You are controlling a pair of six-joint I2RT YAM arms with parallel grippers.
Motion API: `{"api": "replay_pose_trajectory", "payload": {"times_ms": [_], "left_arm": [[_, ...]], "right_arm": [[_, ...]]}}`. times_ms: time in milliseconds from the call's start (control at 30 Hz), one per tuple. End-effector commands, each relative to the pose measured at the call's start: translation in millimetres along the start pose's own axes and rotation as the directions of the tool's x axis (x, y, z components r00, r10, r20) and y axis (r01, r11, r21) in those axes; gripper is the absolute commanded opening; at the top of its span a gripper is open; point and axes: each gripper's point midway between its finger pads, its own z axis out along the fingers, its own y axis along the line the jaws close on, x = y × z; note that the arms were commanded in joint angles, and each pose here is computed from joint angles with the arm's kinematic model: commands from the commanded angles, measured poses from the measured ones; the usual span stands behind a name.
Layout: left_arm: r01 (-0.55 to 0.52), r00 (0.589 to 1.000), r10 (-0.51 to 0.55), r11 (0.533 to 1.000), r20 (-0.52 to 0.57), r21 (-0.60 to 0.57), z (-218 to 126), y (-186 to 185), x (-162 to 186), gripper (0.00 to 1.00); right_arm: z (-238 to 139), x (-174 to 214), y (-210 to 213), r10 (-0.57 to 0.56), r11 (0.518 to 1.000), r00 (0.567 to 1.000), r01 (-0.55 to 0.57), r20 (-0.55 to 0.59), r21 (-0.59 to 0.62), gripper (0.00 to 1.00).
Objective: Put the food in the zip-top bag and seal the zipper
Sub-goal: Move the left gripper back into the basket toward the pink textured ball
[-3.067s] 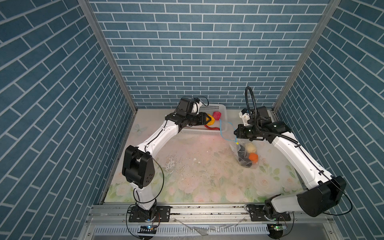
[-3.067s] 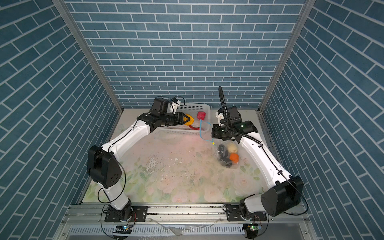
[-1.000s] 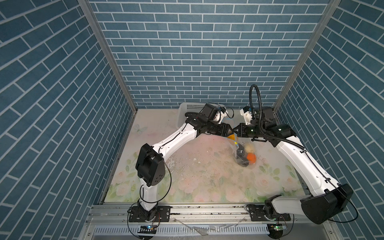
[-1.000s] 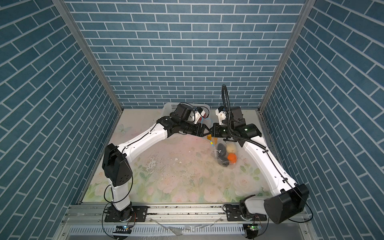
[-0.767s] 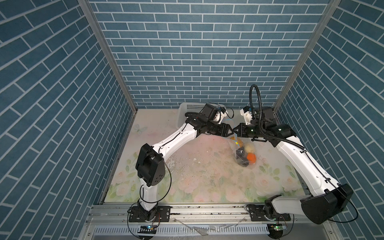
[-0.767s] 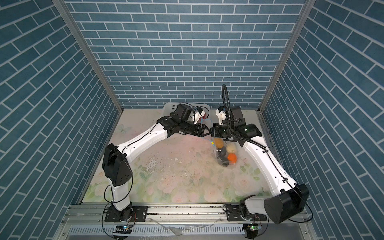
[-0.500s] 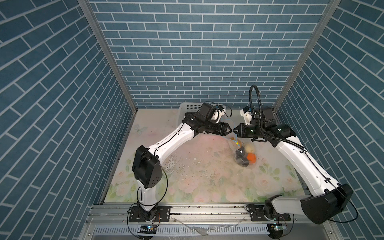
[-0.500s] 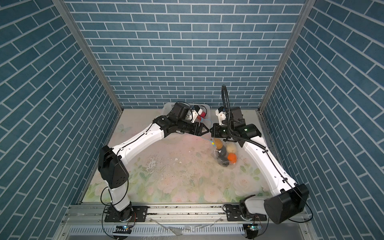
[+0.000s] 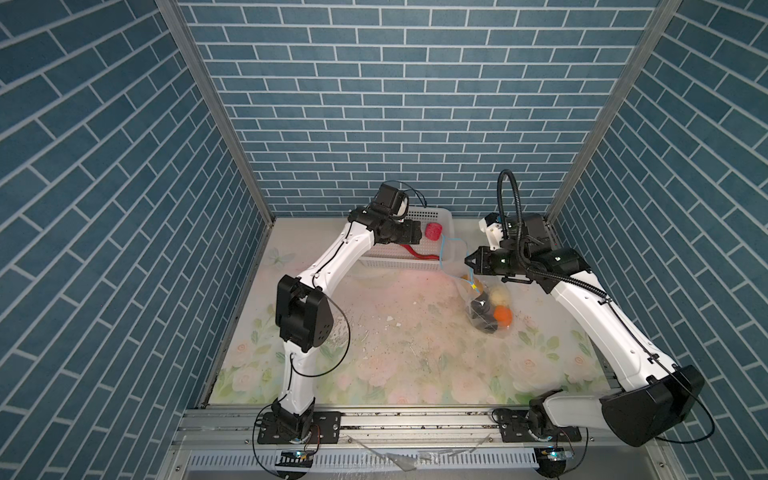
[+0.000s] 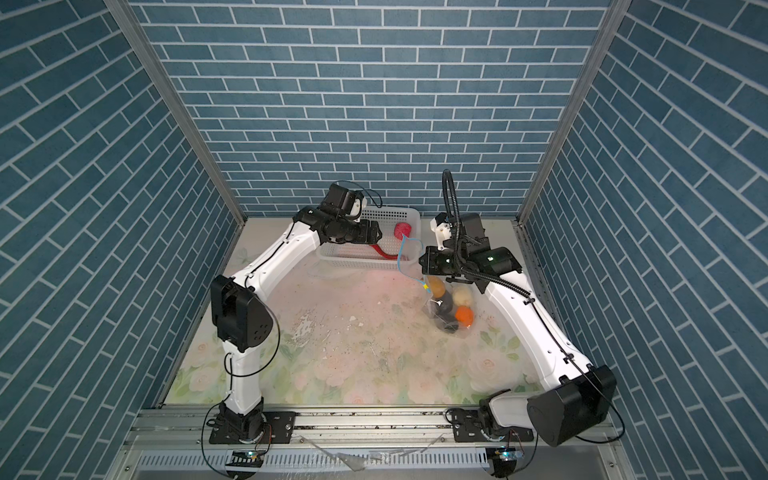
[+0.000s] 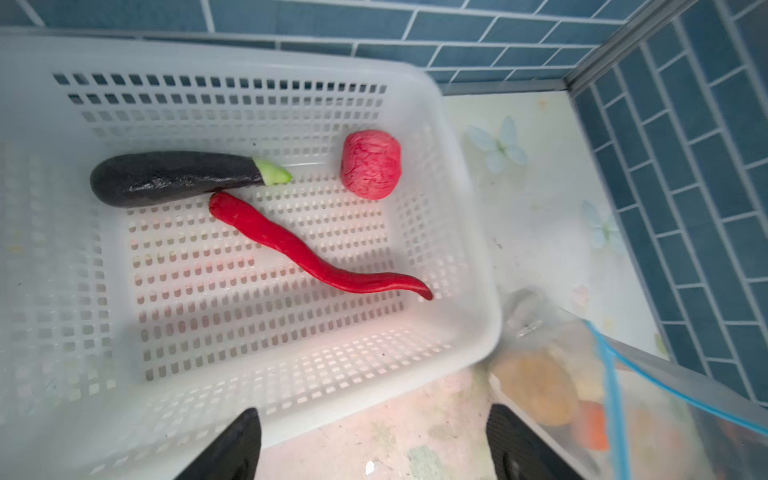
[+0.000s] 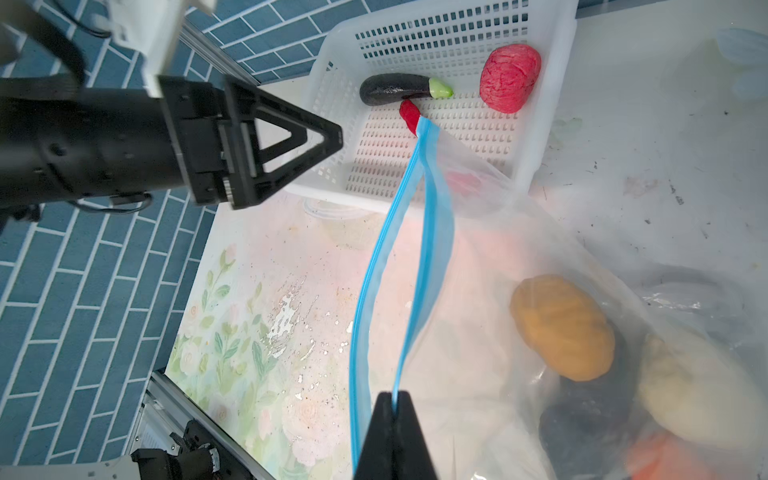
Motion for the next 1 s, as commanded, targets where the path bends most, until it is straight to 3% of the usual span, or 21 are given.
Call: {"api": "replay_pose_trajectory", "payload": {"times_ms": [0, 300, 967], "left_arm": [[-0.016, 0.993, 0.005, 0.996, -0.118, -0.088, 19.1, 20.3, 22.5, 0.87], [-0.007, 0.976, -0.029, 0.986, -0.214, -0.166, 59.0, 51.3, 42.9, 0.88], [0.03, 0.971, -0.08, 0.976, -0.227, -0.216, 27.8, 74.1, 87.2, 0.88]], "right_arm": [[9.8, 3.7, -0.5, -0.006, 1.0, 1.0, 0.005, -0.022, -0.013, 0.0], [14.8, 8.5, -4.0, -0.002, 1.0, 0.999, 0.001, -0.035, -0.012, 0.0], [21.3, 8.2, -6.4, -0.01, 1.0, 0.999, 0.01, -0.041, -0.009, 0.0]]}}
